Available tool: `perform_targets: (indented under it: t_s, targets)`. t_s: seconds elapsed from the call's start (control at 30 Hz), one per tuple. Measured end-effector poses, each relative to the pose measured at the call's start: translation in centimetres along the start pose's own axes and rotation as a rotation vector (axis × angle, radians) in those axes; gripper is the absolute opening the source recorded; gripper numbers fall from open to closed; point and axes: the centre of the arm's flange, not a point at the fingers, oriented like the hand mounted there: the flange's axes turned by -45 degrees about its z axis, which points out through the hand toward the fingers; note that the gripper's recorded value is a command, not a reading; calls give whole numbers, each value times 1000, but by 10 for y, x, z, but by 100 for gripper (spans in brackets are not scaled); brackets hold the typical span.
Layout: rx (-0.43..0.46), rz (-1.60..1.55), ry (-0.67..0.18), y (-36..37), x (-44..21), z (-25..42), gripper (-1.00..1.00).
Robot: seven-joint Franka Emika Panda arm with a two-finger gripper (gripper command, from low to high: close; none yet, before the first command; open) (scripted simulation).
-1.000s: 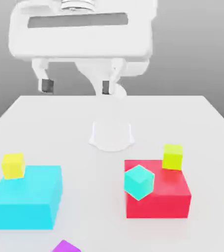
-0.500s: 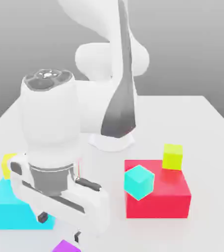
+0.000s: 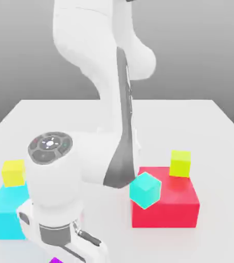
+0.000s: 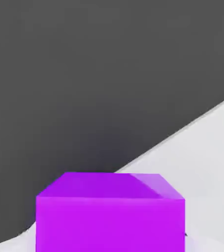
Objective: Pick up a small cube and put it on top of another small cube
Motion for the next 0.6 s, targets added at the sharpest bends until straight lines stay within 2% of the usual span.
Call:
perform_targets:
  t_s: [0.2, 0.4, 0.6]
  targets:
    - [2, -309, -2, -56, -68, -59, -100]
    - [2, -696, -2, -107, -168, -102, -100]
    - [2, -1018, -3, -110, -249, -132, -100]
